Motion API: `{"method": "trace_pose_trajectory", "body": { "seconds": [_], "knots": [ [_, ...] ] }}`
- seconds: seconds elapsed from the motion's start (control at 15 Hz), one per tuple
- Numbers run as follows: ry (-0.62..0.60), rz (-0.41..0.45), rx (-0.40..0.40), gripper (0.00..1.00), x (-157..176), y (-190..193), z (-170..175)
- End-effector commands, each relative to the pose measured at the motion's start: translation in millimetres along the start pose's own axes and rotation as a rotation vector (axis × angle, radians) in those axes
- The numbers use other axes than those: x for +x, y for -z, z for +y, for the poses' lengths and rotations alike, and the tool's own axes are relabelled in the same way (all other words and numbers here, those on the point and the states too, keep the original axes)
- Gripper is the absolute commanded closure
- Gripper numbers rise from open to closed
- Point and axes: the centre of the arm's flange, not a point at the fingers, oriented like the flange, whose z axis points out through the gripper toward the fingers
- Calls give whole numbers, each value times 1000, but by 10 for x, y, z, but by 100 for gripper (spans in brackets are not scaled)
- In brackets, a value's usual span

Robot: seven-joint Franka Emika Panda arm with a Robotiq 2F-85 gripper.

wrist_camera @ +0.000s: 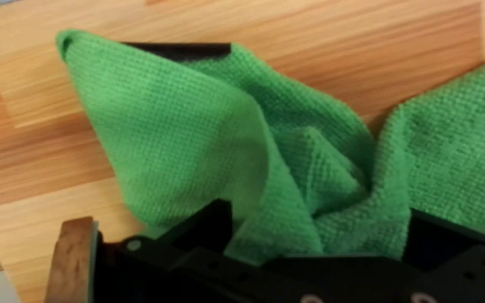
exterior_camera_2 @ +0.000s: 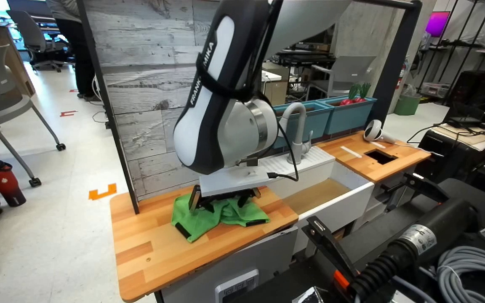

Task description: Move the green towel to the left

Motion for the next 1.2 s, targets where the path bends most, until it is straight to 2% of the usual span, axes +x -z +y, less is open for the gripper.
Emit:
{"method": "trace_pose_trajectory", "body": {
  "seconds": [0.0, 0.27, 0.47, 0.67, 1.13],
  "knots": [
    [81, -16, -29, 0, -126, -241, -475],
    [149, -28, -41, 0, -294, -262, -879],
    [177, -29, -50, 0, -354, -239, -1052],
    [191, -28, -49, 0, -407, -133, -1116],
    [210, 13, -26, 0, -678, 452, -1111]
  ]
}}
